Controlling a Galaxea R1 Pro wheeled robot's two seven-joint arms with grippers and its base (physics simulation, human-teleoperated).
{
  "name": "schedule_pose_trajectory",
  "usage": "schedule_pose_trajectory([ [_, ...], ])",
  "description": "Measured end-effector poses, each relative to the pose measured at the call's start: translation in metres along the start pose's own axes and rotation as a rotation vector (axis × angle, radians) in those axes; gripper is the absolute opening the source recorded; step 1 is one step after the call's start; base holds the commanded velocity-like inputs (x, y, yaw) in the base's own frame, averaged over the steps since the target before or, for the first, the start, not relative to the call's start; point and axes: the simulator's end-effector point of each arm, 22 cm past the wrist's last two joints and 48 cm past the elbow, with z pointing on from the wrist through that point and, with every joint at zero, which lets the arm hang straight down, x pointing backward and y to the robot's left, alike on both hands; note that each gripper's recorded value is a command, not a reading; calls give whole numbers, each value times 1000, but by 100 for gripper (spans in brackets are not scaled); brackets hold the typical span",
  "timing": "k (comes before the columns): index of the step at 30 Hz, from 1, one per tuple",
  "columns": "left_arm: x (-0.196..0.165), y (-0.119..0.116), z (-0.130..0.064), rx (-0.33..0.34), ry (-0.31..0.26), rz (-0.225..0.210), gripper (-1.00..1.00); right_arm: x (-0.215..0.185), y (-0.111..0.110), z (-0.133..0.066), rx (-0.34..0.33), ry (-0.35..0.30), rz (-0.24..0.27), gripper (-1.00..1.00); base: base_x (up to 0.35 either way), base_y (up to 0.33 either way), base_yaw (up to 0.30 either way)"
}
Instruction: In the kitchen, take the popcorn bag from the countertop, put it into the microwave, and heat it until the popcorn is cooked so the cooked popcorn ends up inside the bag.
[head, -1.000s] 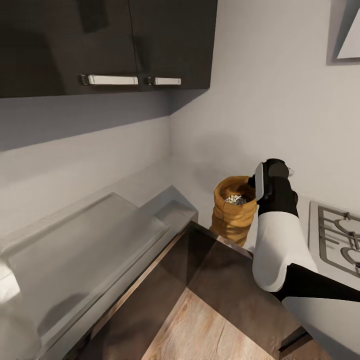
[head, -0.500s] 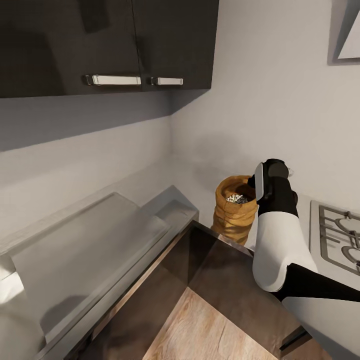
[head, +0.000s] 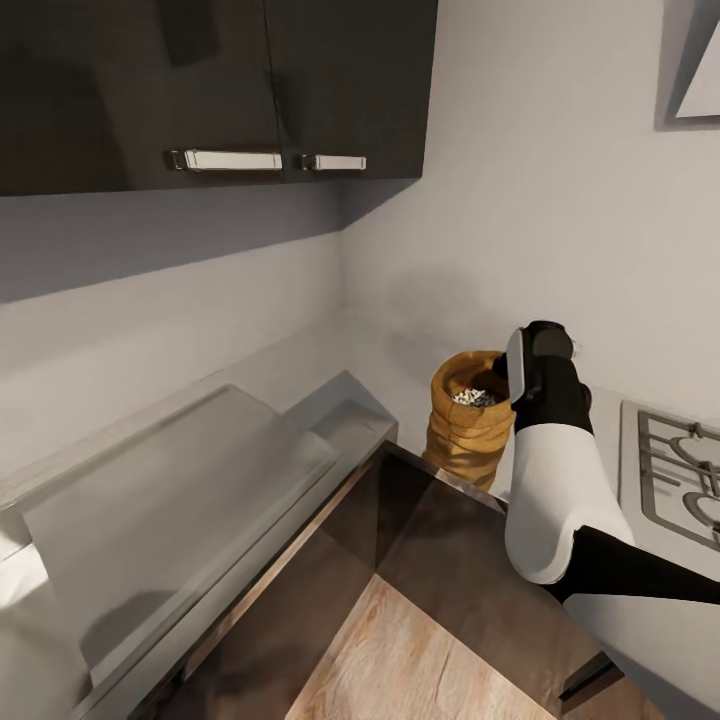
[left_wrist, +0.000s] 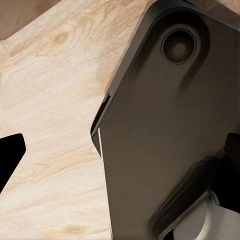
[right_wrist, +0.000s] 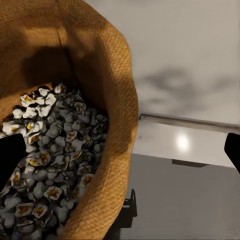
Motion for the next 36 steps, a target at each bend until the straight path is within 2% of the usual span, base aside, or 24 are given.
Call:
schedule_pose_trajectory([
  [14, 0, 1, 0, -2, 0, -2, 100, 1, 0, 1, 4, 2, -3, 100, 0, 28, 0],
  [21, 0, 1, 0, -4, 0, -7, 100, 0, -1, 0, 4, 1, -3, 100, 0, 144, 0],
  [36, 0, 1, 0, -4, 0, -6, 100, 1, -7, 1, 30, 3, -3, 100, 0, 3, 0],
])
